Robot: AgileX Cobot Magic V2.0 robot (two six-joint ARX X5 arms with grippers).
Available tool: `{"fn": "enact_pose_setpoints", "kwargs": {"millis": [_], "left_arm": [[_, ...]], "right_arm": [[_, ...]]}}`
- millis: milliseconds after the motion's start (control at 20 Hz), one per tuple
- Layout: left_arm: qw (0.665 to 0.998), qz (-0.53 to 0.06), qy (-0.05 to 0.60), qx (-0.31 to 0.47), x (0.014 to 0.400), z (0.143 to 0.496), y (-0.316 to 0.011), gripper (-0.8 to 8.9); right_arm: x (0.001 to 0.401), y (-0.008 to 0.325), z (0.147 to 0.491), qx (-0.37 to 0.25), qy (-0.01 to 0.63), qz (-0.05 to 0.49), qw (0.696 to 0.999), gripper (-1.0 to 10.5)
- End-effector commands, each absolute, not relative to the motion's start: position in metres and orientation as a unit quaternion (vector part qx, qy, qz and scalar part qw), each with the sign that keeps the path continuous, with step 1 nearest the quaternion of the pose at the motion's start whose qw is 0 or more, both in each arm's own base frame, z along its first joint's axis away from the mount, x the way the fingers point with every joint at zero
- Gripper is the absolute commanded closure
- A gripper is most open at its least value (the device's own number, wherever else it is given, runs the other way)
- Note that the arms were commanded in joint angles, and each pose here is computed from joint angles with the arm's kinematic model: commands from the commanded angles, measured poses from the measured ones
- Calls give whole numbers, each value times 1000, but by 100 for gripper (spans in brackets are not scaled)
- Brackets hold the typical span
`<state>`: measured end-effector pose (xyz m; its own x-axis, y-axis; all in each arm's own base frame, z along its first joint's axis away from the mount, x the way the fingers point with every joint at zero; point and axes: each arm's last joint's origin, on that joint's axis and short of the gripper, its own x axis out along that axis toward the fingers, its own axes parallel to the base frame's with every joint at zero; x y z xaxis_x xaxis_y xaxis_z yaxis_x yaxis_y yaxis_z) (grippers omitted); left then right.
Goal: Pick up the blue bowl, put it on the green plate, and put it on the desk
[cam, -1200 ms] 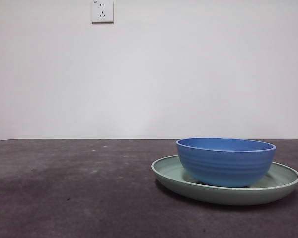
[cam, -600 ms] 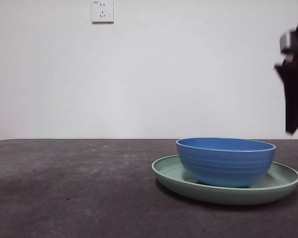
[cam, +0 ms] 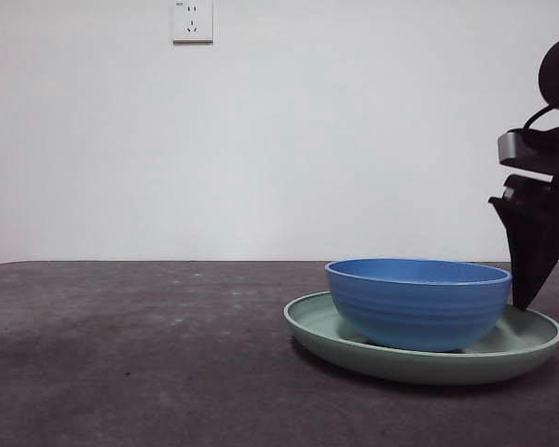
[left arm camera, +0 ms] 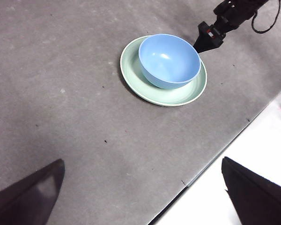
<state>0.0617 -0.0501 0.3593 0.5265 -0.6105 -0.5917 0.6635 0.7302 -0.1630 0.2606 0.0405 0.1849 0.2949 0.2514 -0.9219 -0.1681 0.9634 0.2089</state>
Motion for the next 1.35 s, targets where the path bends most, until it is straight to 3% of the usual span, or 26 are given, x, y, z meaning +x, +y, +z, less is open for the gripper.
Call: {"fn": "enact_pose_setpoints", "kwargs": {"millis": [50,550,900,1350], "left_arm": [[875,-367,315,39,62,362,-51,160],[875,-366,316,36,62,362,-51,160],[878,-368,304,33,64,364,-52,160],[877,-366,310,32,63,363,-51,160]], "right_arm": [[268,43,179,52,577,142,802,481],[278,46,166,73,575,162,799,844],[278,49,167,97,574,198,789,881],[279,49,167,115,581,189,783,936]]}}
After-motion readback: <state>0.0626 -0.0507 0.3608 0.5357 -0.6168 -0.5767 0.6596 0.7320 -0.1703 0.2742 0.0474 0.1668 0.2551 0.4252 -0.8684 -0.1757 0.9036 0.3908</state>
